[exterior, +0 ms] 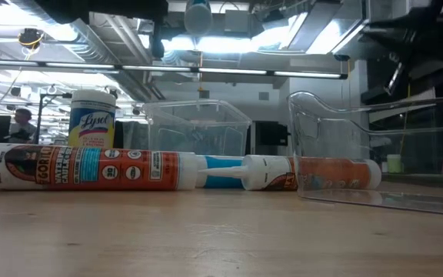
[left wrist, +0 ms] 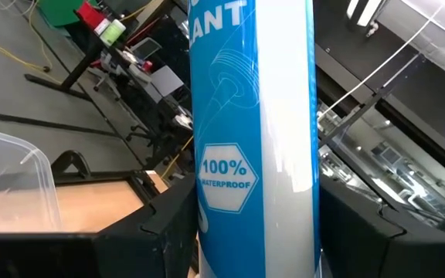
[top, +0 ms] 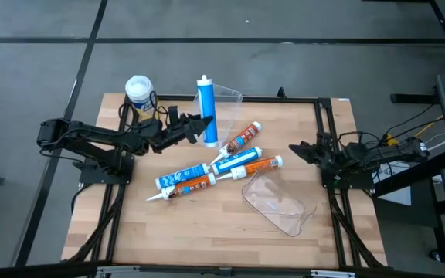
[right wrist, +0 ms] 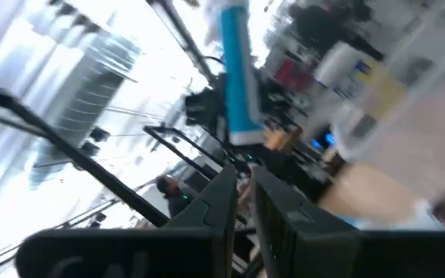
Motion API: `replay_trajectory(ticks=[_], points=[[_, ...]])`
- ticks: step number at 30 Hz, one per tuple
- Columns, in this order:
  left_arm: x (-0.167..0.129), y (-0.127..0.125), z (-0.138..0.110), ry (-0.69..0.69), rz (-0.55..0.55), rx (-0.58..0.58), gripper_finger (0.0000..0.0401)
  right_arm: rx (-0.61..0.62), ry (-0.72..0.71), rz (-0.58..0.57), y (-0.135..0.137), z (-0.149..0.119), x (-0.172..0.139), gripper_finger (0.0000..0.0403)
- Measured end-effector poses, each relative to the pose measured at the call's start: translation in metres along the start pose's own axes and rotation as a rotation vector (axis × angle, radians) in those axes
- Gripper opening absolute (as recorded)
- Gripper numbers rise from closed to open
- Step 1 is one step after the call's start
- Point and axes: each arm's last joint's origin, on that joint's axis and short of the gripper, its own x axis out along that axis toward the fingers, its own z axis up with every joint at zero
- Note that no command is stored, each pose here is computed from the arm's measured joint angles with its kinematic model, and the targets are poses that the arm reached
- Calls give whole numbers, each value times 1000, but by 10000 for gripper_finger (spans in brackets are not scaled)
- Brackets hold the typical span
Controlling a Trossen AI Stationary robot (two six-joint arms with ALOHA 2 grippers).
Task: Pick & place silicon tubes, Sealant and Lysol wipes
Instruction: Put the top blue sealant into the transparent bin
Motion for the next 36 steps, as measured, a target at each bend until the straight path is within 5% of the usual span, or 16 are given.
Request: replay_trajectory(ticks=[11,23,36], points=[[0,0,0,0,0,-10,211,-198,85,-19,31,8,32,77],[6,-21,-2,59,-13,50,211,-317,31,-59,63,32,87,241],[31,-32,-19,166,-39,100,214,-342,258,-131,68,38,162,385]])
